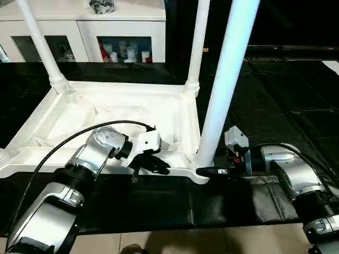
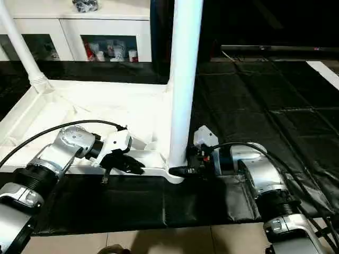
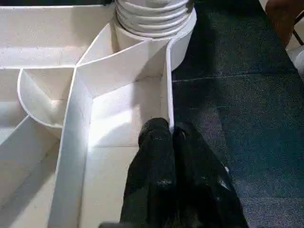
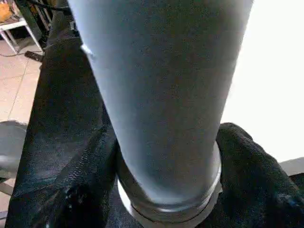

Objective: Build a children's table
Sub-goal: Rotate leg to tighten

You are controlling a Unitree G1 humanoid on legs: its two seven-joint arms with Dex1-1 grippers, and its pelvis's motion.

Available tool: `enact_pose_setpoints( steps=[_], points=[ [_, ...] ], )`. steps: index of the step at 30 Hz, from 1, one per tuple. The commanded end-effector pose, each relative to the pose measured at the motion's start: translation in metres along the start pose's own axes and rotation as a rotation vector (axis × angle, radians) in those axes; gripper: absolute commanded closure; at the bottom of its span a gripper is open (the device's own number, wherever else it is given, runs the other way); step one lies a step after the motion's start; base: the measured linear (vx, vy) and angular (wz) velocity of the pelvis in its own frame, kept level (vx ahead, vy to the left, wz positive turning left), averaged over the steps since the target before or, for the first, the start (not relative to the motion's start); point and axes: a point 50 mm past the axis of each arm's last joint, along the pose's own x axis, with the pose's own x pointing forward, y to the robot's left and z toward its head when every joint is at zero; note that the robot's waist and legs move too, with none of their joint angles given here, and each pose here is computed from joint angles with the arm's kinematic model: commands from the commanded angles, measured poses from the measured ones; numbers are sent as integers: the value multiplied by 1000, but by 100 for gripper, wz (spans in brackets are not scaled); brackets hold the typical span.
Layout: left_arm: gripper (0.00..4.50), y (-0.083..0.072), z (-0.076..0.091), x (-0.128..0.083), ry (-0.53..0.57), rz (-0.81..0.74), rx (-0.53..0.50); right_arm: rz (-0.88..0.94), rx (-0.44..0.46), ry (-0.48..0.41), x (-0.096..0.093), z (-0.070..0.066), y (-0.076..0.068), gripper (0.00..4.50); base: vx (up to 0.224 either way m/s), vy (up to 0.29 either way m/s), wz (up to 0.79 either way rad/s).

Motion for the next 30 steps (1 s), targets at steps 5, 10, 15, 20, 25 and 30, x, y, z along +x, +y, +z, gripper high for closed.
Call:
enact_pose_setpoints(
  steps=[5,10,15,20,25,30],
  points=[
    [450,12,18,16,-138,134,-130,-128,86,-100,23,2,9,182,0,0,0],
    [450,18,30,34,-154,249,-206,-336,185,-145,51,4,3,183,0,0,0],
    [450,31,55,52,-213,415,-311,-567,272,-139,80,12,-7,183,0,0,0],
    [450,37,69,56,-234,498,-298,-631,316,-162,93,23,-11,184,0,0,0],
    [450,33,69,56,-241,476,-269,-613,289,-216,91,27,-12,128,0,0,0],
    [450,32,60,50,-217,477,-264,-572,269,-236,81,23,-7,75,0,0,0]
  ],
)
